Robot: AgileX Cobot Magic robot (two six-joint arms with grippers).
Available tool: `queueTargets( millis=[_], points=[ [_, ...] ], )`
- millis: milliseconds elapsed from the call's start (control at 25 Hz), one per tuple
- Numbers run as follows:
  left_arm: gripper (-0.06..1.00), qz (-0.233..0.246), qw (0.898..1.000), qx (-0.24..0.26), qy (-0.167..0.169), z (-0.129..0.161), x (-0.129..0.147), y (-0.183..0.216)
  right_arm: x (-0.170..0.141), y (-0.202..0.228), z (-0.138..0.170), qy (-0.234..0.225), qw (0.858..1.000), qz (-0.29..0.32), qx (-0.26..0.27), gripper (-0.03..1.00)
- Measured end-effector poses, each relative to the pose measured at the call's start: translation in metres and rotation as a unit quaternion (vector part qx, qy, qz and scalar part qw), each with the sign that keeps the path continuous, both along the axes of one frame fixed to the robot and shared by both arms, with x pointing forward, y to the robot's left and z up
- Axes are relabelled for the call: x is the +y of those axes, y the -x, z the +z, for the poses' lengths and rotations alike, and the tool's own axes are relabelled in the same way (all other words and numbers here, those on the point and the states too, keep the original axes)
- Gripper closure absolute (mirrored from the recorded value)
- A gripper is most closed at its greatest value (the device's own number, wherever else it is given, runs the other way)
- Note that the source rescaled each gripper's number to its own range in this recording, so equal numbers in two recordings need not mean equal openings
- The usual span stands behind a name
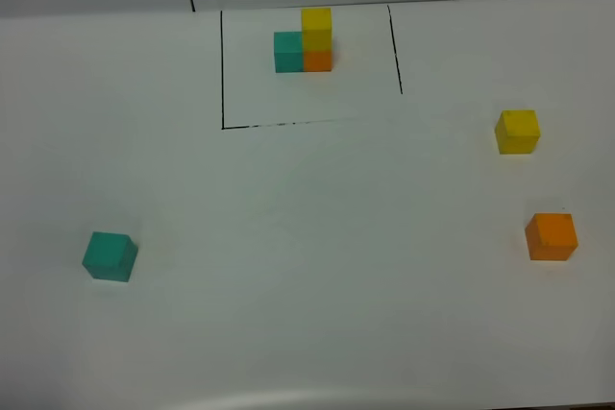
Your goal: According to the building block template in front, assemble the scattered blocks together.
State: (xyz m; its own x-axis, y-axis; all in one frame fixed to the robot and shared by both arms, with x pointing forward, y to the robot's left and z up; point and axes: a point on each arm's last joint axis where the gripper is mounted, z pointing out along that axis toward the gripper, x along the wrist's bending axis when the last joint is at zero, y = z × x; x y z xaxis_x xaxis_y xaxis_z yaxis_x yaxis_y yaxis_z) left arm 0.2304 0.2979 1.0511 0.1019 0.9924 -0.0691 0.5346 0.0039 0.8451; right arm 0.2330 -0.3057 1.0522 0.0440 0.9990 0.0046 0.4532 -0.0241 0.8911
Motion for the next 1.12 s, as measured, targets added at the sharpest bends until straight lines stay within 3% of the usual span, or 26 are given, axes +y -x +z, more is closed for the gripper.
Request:
queueTargets(
  millis=[200,560,840,1120],
  points=[
    [-0.04,0.001,0.999,0.036,-0.003,0.017,-0.002,-0.026,0.0,0.0,0.0,0.0,1.0,0.0,0.0,0.02],
    [-0.06,0.004,0.997,0.075,-0.006,0.055,-0.009,-0.109,0.0,0.0,0.0,0.0,1.0,0.0,0.0,0.02],
    [-0.06,-0.003,0.994,0.11,-0.022,0.046,-0.015,-0.171,0.0,0.0,0.0,0.0,1.0,0.0,0.0,0.02],
    [-0.06,-0.015,0.982,0.183,-0.043,0.01,-0.018,-0.215,0.0,0.0,0.0,0.0,1.0,0.0,0.0,0.02]
  ],
)
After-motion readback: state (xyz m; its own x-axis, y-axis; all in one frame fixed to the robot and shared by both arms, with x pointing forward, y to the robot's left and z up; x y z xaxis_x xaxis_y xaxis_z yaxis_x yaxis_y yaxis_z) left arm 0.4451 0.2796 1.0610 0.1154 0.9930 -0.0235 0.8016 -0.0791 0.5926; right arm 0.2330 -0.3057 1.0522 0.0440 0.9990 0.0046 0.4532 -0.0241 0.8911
